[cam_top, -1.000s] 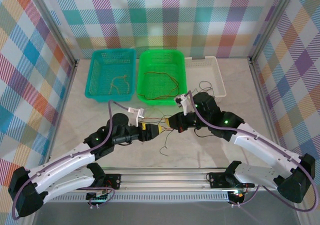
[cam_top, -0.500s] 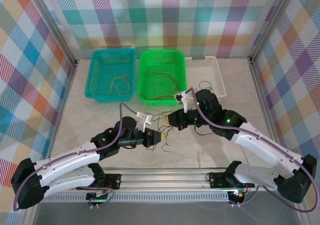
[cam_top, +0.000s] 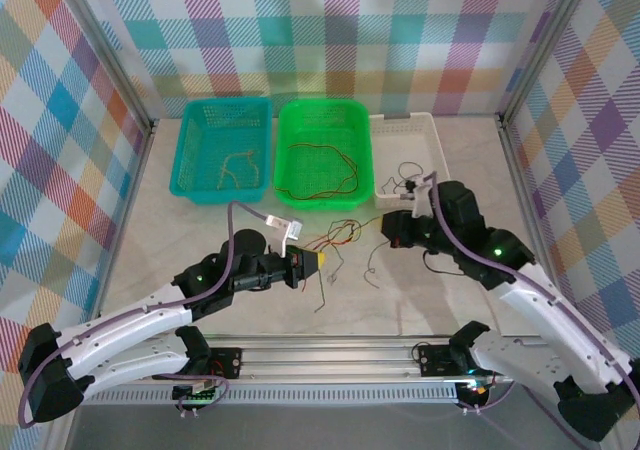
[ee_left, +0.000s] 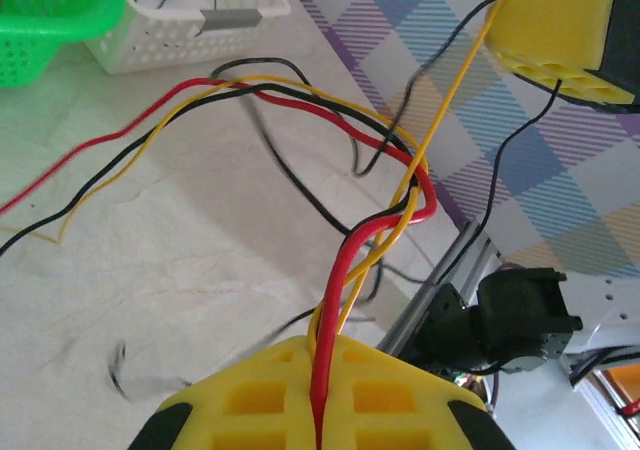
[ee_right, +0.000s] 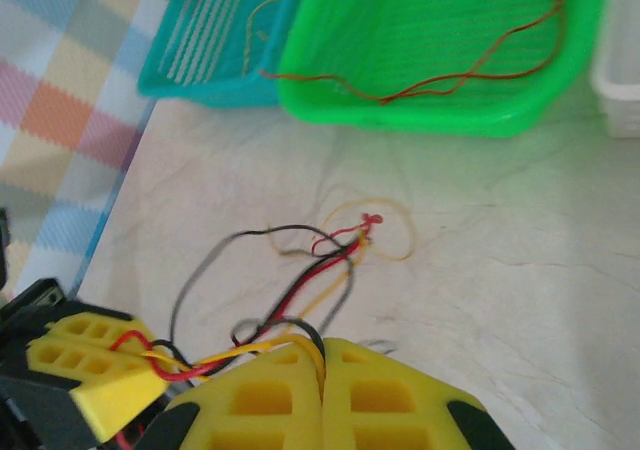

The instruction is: Untangle the cables

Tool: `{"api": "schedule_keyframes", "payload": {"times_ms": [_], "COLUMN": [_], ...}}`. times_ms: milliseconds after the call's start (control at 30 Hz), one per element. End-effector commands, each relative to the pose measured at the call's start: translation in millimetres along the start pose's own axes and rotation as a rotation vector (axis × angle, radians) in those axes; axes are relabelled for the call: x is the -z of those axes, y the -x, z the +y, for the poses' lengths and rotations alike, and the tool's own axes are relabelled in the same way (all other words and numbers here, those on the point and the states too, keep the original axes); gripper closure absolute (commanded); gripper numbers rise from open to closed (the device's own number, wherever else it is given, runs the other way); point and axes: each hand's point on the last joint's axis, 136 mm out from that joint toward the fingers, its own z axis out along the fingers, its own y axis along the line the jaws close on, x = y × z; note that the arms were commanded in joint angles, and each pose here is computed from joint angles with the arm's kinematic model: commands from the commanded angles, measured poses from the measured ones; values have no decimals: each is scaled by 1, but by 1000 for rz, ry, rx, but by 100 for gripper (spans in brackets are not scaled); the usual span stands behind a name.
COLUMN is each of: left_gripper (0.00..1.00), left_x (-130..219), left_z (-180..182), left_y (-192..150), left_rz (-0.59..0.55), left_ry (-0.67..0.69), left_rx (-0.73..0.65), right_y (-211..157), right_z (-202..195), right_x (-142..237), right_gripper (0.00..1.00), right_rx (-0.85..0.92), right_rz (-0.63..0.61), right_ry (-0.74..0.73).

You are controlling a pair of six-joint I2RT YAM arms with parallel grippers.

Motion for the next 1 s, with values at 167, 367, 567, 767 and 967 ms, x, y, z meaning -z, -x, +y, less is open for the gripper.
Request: {"api": "schedule_keyframes", "payload": {"times_ms": [167,367,567,767,967], "left_gripper": [100,100,100,100,100], "left_x": [11,34,62,96,106], "left_z": [59,77,103,125,132], "left_y": [-53,-34,-19,-7,-5], "left_rz": [222,150,118,72,72], "left_ry": [290,454,645,775,805], "left_rx": [-4,-2,11,86,134], "right_y": [53,56,70,83,92], "right_z": [-49,-64,-72,-71,-64], "right_x": [64,85,130,175,207], "right_gripper": [100,100,100,100,100], "right_rx": [-94,-89,-93,-74,-33], "right_rz": [-288,-314,-430,-521,-569], "right_ry": [-254,-359,-467,-554,-590]}}
